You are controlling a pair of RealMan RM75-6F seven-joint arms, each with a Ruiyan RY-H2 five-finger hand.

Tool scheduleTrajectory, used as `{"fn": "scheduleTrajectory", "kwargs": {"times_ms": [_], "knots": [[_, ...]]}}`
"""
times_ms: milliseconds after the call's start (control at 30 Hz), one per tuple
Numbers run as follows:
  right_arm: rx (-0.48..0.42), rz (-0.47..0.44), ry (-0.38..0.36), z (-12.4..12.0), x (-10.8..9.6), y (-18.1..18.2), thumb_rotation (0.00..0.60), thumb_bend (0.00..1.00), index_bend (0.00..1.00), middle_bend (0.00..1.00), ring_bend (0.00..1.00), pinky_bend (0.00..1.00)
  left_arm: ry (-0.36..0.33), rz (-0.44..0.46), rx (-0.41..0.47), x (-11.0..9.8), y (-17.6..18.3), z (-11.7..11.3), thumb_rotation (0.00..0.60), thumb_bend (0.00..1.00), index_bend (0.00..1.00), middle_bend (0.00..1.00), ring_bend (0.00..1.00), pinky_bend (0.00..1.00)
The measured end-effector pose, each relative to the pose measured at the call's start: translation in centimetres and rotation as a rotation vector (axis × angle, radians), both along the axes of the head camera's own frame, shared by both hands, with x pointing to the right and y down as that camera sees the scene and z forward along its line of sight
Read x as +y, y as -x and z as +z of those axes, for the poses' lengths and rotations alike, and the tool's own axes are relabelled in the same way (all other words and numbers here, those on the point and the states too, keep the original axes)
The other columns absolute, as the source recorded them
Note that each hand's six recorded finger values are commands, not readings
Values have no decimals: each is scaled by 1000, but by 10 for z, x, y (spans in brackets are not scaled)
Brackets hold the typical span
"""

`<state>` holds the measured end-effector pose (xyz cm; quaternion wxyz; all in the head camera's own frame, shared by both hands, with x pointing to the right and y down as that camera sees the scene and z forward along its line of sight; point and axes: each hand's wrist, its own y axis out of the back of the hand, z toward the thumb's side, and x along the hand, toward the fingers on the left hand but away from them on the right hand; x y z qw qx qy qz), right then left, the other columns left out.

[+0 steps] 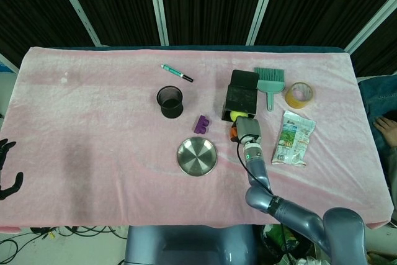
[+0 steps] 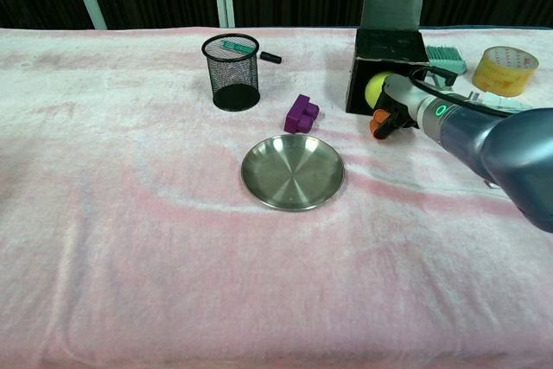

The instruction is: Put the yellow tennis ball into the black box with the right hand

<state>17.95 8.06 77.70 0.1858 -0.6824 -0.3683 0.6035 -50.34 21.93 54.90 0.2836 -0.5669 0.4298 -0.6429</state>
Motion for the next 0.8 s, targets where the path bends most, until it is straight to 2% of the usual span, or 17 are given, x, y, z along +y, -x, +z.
{"fn": "scheduleTrajectory", "kwargs": {"times_ms": [467,800], "knots": [[16,61,-19,8,-8,-4,600,804,1000,1000,1000,1000,7,-2,-1,0,0,1,600,428,143,64,24,0],[110,67,-30,15,-11,-8,600,806,1000,1000,1000,1000,9,-6,1,0,0,1,600,428,143,64,24,0]]}}
